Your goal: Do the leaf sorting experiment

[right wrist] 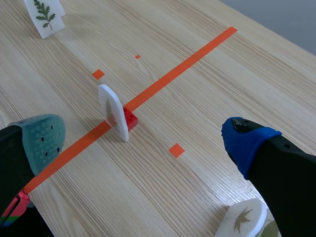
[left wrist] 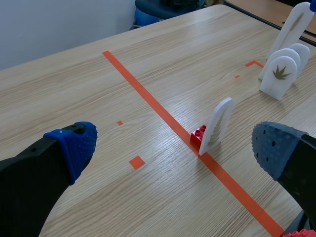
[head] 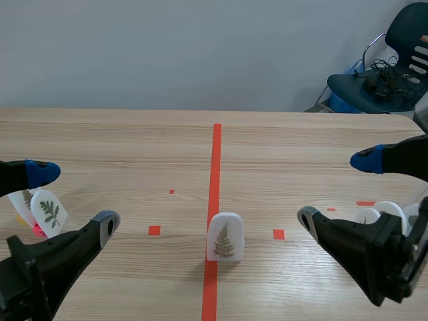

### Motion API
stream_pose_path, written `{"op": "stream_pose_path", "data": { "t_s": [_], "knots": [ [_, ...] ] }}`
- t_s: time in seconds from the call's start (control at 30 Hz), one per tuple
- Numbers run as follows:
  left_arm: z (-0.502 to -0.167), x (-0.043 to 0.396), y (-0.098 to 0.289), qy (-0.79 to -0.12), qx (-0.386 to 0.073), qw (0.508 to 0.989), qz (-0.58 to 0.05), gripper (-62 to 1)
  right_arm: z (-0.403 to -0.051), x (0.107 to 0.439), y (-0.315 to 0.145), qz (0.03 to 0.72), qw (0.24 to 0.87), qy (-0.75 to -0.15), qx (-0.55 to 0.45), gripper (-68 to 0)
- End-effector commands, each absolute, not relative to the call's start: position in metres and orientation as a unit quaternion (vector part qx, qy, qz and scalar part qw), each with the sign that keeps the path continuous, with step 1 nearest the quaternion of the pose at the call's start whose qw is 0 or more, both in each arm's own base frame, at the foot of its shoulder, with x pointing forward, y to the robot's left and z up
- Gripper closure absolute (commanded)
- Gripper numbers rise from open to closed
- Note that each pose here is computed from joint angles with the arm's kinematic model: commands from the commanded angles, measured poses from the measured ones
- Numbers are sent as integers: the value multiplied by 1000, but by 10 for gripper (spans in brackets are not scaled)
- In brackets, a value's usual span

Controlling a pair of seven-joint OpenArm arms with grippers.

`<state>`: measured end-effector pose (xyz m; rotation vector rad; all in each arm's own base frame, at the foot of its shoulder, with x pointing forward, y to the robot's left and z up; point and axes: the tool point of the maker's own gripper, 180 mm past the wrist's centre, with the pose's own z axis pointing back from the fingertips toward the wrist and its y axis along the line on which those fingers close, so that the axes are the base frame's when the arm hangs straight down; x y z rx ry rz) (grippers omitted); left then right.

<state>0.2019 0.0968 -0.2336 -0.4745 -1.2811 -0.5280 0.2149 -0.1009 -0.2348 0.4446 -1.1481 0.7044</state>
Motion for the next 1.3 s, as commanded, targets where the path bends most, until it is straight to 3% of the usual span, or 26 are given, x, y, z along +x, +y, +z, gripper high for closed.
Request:
{"op": "stream_pose_path", "data": {
  "t_s": [0.0, 0.27, 0.53, 0.8, 1.23, 1.27],
  "knots": [
    [-226, 204, 95, -594, -221, 735, -239, -623, -227, 220, -104, 318, 752, -541, 203, -679],
    [-245, 198, 85, -557, -232, 749, -275, -623, -227, 221, -104, 317, 752, -541, 202, -679],
    [-300, 212, 65, -519, -256, 760, -295, -623, -228, 221, -105, 318, 753, -541, 200, -679],
    [-349, 225, 22, -494, -288, 740, -354, -623, -229, 222, -107, 319, 755, -540, 191, -679],
    [-376, 238, -50, -475, -340, 724, -368, -623, -229, 222, -107, 319, 755, -540, 191, -679],
    [-377, 239, -51, -474, -340, 725, -366, -569, -229, 222, -107, 319, 755, -540, 191, -679]
  ]
}}
